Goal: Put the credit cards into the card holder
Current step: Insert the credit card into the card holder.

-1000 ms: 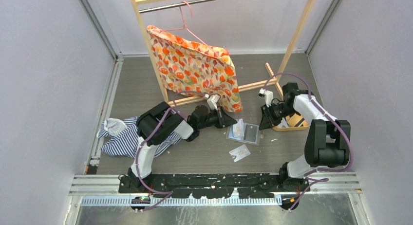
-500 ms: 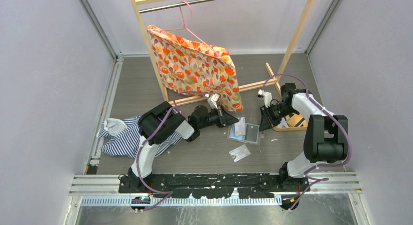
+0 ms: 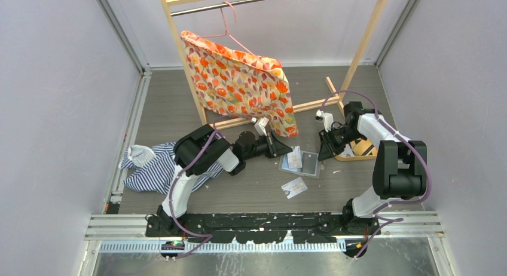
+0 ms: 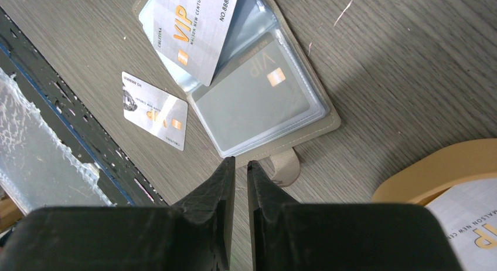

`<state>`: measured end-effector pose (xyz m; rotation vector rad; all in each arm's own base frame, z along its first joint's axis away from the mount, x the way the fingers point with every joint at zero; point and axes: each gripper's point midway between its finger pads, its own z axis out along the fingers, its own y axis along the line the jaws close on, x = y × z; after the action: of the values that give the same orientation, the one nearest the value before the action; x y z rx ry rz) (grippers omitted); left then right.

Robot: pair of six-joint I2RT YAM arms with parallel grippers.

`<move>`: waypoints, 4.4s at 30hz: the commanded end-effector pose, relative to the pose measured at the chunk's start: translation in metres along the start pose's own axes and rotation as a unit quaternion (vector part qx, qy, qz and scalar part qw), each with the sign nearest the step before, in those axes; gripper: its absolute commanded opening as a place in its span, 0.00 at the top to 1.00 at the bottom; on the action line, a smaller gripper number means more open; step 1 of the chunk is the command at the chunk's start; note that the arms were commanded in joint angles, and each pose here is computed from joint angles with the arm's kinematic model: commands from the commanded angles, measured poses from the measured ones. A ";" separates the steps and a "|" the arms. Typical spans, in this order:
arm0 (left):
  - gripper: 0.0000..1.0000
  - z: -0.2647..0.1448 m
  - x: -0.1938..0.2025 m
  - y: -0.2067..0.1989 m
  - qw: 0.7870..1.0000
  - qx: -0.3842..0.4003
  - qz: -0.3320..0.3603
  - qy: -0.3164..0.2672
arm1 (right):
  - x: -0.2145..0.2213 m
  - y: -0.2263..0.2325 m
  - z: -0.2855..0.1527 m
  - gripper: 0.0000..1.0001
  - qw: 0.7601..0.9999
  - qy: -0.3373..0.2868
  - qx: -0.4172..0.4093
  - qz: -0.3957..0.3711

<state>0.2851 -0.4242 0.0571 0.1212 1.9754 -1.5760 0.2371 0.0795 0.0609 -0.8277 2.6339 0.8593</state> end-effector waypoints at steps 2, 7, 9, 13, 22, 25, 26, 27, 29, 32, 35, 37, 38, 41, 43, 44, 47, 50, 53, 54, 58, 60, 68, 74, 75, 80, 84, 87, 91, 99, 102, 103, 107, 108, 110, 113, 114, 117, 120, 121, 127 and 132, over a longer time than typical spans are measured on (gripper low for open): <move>1.00 0.006 -0.006 -0.008 1.000 0.024 0.014 -0.009 | -0.009 -0.001 -0.004 0.81 1.000 -0.002 0.007 -0.006; 1.00 0.007 -0.002 -0.008 1.000 0.020 0.018 -0.004 | -0.008 -0.002 -0.003 0.81 1.000 0.002 0.007 -0.004; 1.00 0.008 0.000 -0.008 1.000 0.020 0.018 -0.004 | -0.007 -0.003 -0.002 0.81 1.000 0.005 0.008 -0.003; 1.00 0.010 0.004 -0.008 1.000 0.019 0.021 -0.002 | -0.005 -0.005 0.001 0.81 1.000 0.013 0.010 0.000; 1.00 0.015 0.015 -0.012 1.000 0.025 0.016 0.007 | -0.002 -0.007 0.005 0.81 1.000 0.027 0.012 0.005; 1.00 0.016 0.019 -0.013 1.000 0.025 0.012 0.012 | -0.001 -0.007 0.006 0.81 0.999 0.030 0.013 0.007; 1.00 0.016 0.022 -0.013 1.000 0.024 0.009 0.015 | -0.001 -0.008 0.006 0.81 0.999 0.031 0.013 0.007; 1.00 0.017 0.024 -0.013 1.000 0.023 0.007 0.018 | -0.001 -0.008 0.006 0.81 0.999 0.031 0.015 0.008; 1.00 0.017 0.029 -0.012 1.000 0.018 0.005 0.024 | -0.001 -0.009 0.006 0.81 0.999 0.031 0.015 0.009; 1.00 0.018 0.033 -0.008 0.999 0.009 -0.003 0.030 | -0.001 -0.009 0.007 0.81 0.999 0.032 0.017 0.011; 1.00 0.019 0.036 -0.003 0.999 -0.010 -0.013 0.045 | -0.001 -0.010 0.007 0.81 0.999 0.032 0.018 0.012; 1.00 0.021 0.037 -0.002 0.998 -0.020 -0.016 0.053 | -0.002 -0.010 0.006 0.81 0.999 0.031 0.018 0.011; 1.00 0.021 0.036 0.000 0.998 -0.027 -0.017 0.054 | -0.002 -0.010 0.006 0.81 0.999 0.031 0.018 0.012; 1.00 0.020 0.035 0.003 0.997 -0.045 -0.017 0.056 | -0.002 -0.010 0.006 0.81 0.999 0.031 0.019 0.011; 1.00 0.019 0.036 0.006 0.997 -0.057 -0.016 0.058 | -0.002 -0.011 0.007 0.81 0.999 0.032 0.020 0.012; 1.00 0.018 0.036 0.007 0.996 -0.063 -0.015 0.060 | -0.002 -0.011 0.007 0.81 0.999 0.031 0.020 0.013; 1.00 0.019 0.037 0.006 0.996 -0.066 -0.016 0.066 | -0.003 -0.006 0.011 0.81 0.999 0.039 0.016 0.002; 1.00 0.024 0.039 0.002 0.995 -0.058 -0.017 0.075 | -0.002 -0.004 0.013 0.81 0.999 0.042 0.016 0.000; 1.00 0.026 0.042 0.001 0.994 -0.060 -0.020 0.084 | -0.002 -0.005 0.014 0.81 0.999 0.046 0.019 0.000; 1.00 0.026 0.043 0.001 0.994 -0.062 -0.021 0.086 | -0.001 -0.006 0.015 0.81 0.999 0.048 0.021 0.001; 1.00 0.021 0.045 0.003 0.993 -0.075 -0.022 0.094 | 0.002 -0.012 0.018 0.81 0.997 0.062 0.034 0.006; 1.00 0.020 0.045 0.002 0.992 -0.076 -0.020 0.097 | 0.005 -0.014 0.020 0.80 0.996 0.073 0.041 0.007; 1.00 0.019 0.053 -0.004 0.988 -0.069 -0.014 0.137 | 0.011 -0.025 0.026 0.80 0.992 0.102 0.067 0.014; 1.00 0.022 0.059 -0.002 0.983 -0.074 -0.013 0.165 | 0.011 -0.026 0.028 0.80 0.992 0.107 0.071 0.012; 1.00 0.022 0.060 -0.002 0.983 -0.076 -0.013 0.169 | 0.012 -0.026 0.028 0.80 0.991 0.109 0.072 0.012; 0.99 0.023 0.062 0.000 0.980 -0.082 -0.018 0.180 | 0.012 -0.026 0.030 0.80 0.991 0.111 0.073 0.010; 0.99 0.028 0.062 -0.001 0.981 -0.079 -0.028 0.178 | 0.011 -0.025 0.031 0.80 0.991 0.113 0.073 0.008; 0.95 0.032 0.064 -0.002 0.981 -0.081 -0.034 0.172 | 0.010 -0.025 0.031 0.80 0.991 0.112 0.072 0.008; 0.81 0.035 0.064 -0.005 0.982 -0.084 -0.042 0.166 | 0.009 -0.023 0.031 0.79 0.991 0.111 0.071 0.008; 0.51 0.023 0.042 -0.009 0.983 -0.122 -0.015 0.135 | 0.007 -0.022 0.030 0.78 0.992 0.107 0.071 0.009; 0.46 0.019 0.036 -0.011 0.982 -0.135 -0.005 0.135 | 0.007 -0.023 0.029 0.78 0.992 0.107 0.070 0.009; 0.46 0.017 0.036 -0.011 0.980 -0.141 -0.002 0.138 | 0.007 -0.022 0.029 0.78 0.992 0.107 0.070 0.009; 0.45 0.010 0.036 -0.007 0.976 -0.163 0.006 0.145 | 0.007 -0.022 0.030 0.78 0.992 0.107 0.068 0.009; 0.45 0.008 0.036 -0.006 0.975 -0.168 0.007 0.146 | 0.007 -0.022 0.030 0.78 0.992 0.107 0.068 0.010; 0.45 0.005 0.036 -0.006 0.974 -0.172 0.009 0.148 | 0.007 -0.022 0.030 0.78 0.992 0.107 0.068 0.010; 0.47 0.002 0.035 -0.009 0.973 -0.177 0.011 0.150 | 0.008 -0.022 0.030 0.78 0.992 0.108 0.068 0.011; 0.49 0.001 0.035 -0.009 0.972 -0.179 0.011 0.151 | 0.007 -0.021 0.030 0.78 0.992 0.108 0.068 0.011; 0.56 -0.002 0.038 -0.011 0.970 -0.184 0.014 0.158 | 0.007 -0.022 0.030 0.78 0.992 0.107 0.068 0.011; 0.64 -0.002 0.045 -0.010 0.969 -0.183 0.007 0.168 | 0.007 -0.022 0.030 0.78 0.992 0.107 0.067 0.011; 0.64 -0.001 0.047 -0.011 0.969 -0.181 0.005 0.170 | 0.007 -0.021 0.030 0.78 0.992 0.107 0.067 0.011; 0.67 0.006 0.064 -0.020 0.968 -0.164 -0.005 0.188 | 0.007 -0.022 0.030 0.78 0.992 0.107 0.067 0.012; 0.70 0.014 0.079 -0.031 0.969 -0.145 -0.014 0.199 | 0.007 -0.021 0.030 0.78 0.992 0.107 0.067 0.011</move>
<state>0.2265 -0.4556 0.0419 0.2847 2.4896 -1.2824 0.2330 0.0754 0.0187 -0.8963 2.8971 0.6220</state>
